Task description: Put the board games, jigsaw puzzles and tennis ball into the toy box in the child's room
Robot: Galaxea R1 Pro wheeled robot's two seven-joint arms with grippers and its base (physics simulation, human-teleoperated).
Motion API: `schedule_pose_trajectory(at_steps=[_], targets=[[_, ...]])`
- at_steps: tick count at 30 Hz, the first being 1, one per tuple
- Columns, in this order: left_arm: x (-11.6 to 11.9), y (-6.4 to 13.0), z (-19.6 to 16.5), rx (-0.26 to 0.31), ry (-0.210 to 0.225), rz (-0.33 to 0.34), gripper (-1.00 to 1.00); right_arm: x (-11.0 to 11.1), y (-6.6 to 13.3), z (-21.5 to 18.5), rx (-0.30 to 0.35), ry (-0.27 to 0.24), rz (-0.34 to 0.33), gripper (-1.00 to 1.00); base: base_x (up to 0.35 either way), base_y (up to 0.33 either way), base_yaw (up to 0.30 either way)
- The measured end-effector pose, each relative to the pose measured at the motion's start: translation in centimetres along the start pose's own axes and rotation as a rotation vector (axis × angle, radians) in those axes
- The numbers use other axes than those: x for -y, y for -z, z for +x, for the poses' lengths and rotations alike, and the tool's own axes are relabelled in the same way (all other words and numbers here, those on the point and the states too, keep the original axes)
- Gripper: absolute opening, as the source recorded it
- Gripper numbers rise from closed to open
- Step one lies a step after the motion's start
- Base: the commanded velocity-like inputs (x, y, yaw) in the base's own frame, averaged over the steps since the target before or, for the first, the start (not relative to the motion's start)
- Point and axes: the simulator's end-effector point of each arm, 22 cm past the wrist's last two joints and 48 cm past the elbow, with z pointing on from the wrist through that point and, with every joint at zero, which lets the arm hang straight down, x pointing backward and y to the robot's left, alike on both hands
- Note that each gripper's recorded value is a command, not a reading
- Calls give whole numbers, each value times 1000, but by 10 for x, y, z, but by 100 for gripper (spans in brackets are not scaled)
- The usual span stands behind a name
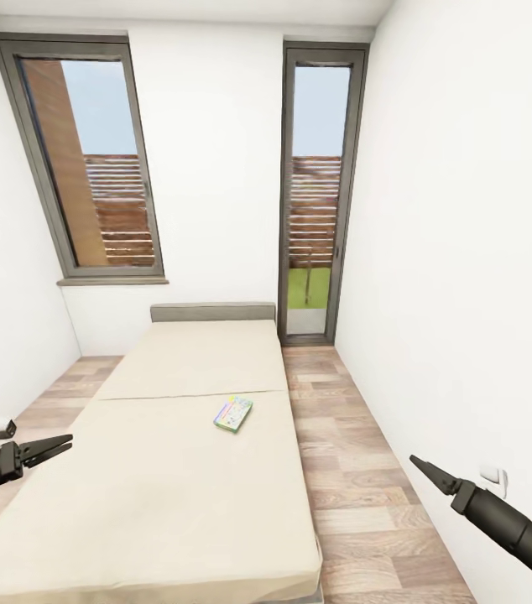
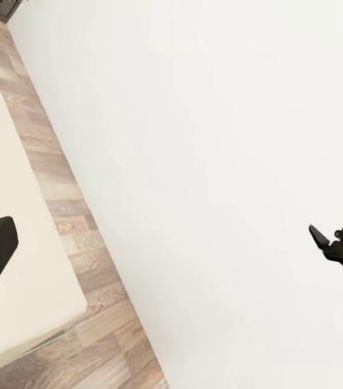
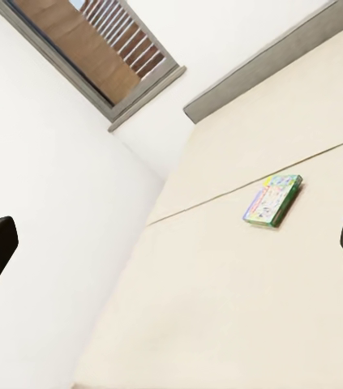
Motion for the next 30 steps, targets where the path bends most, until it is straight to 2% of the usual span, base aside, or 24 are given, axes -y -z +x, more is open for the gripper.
schedule_pose_trajectory(at_steps=[12, 22, 30], targets=[[-1, 0, 0, 2, -5, -1, 100, 2, 0, 1, -3, -3, 2, 100, 71, -71, 201], [-4, -1, 1, 0, -1, -3, 100, 4, 0, 3, -7, -7, 6, 100, 170, -205, 256], [-6, -2, 2, -2, 4, -6, 100, 6, -1, 4, -11, -10, 9, 100, 51, -269, 260]])
